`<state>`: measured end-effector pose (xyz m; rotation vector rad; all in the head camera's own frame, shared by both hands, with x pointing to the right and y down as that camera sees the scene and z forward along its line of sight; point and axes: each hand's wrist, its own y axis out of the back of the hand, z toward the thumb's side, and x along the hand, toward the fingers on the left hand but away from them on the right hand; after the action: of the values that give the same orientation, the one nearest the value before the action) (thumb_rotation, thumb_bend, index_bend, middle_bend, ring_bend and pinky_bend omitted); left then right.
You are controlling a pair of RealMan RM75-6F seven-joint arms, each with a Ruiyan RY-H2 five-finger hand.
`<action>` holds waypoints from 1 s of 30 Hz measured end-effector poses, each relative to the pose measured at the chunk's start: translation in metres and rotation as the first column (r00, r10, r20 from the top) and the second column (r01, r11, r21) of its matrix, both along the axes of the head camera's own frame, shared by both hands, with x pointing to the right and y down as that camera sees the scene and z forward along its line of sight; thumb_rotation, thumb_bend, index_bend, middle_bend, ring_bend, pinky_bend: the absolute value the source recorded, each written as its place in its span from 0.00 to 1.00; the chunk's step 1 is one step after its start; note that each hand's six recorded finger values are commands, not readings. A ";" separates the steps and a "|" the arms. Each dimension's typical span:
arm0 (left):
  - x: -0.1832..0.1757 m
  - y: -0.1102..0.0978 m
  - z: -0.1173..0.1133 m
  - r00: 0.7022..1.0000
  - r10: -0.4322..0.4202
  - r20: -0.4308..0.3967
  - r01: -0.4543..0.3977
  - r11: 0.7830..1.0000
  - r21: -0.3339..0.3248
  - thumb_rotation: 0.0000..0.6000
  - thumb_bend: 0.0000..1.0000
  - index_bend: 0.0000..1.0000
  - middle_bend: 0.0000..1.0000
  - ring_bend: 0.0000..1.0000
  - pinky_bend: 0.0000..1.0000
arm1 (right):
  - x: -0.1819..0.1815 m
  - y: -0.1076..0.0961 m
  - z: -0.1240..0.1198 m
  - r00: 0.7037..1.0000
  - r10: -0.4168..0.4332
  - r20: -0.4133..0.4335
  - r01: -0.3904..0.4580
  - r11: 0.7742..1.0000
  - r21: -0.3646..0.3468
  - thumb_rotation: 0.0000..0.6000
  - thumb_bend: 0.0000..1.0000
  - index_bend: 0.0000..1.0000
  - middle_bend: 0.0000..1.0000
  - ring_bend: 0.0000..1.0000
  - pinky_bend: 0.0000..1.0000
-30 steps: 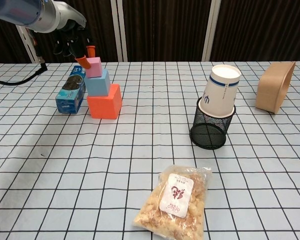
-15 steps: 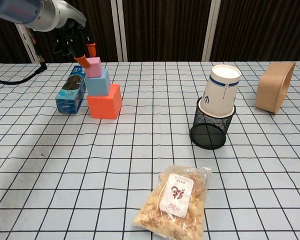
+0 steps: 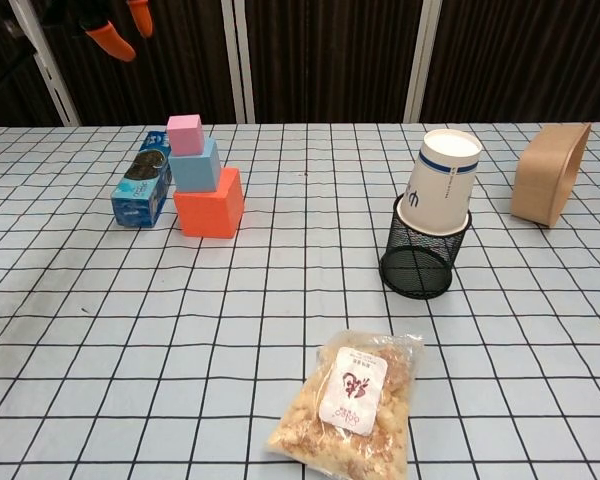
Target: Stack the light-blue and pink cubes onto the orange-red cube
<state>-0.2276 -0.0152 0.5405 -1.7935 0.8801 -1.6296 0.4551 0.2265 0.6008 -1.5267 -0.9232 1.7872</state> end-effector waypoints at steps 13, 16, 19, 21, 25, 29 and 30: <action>-0.076 0.111 -0.018 0.980 0.194 -0.033 -0.192 0.979 0.064 1.00 0.31 0.14 0.23 0.11 0.19 | -0.007 0.001 -0.006 0.999 -0.023 0.032 0.023 1.000 0.019 1.00 0.10 0.07 0.03 0.05 0.10; -0.097 0.138 -0.009 0.976 0.218 -0.019 -0.215 0.971 0.103 1.00 0.31 0.13 0.19 0.07 0.14 | -0.009 0.001 -0.009 0.999 -0.031 0.040 0.030 0.999 0.030 1.00 0.10 0.07 0.03 0.06 0.10; -0.124 0.164 0.006 0.978 0.208 0.016 -0.208 0.966 0.154 1.00 0.28 0.12 0.15 0.05 0.12 | -0.009 0.001 -0.012 0.998 -0.034 0.044 0.032 0.998 0.045 1.00 0.10 0.07 0.03 0.05 0.10; -0.143 0.178 0.019 0.980 0.191 0.050 -0.197 0.963 0.182 1.00 0.27 0.11 0.12 0.03 0.11 | -0.009 0.001 -0.015 0.998 -0.036 0.046 0.034 0.998 0.055 1.00 0.10 0.07 0.03 0.06 0.10; -0.173 0.206 0.049 0.983 0.148 0.112 -0.167 0.969 0.181 1.00 0.26 0.09 0.11 0.03 0.10 | -0.010 0.002 -0.016 0.998 -0.042 0.049 0.039 0.998 0.057 1.00 0.10 0.07 0.03 0.05 0.10; -0.182 0.224 0.065 0.981 0.121 0.150 -0.145 0.977 0.158 1.00 0.20 0.07 0.10 0.03 0.10 | -0.011 0.002 -0.016 0.998 -0.044 0.045 0.042 0.997 0.057 1.00 0.10 0.07 0.03 0.05 0.10; -0.182 0.225 0.066 0.980 0.125 0.156 -0.149 0.977 0.153 1.00 0.19 0.06 0.10 0.03 0.10 | -0.011 0.002 -0.016 0.998 -0.046 0.046 0.043 0.997 0.058 1.00 0.10 0.07 0.03 0.05 0.10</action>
<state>-0.4093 0.2103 0.6066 -1.5664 0.7822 -1.5315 0.4439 0.2285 0.5847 -1.5472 -0.9481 1.6859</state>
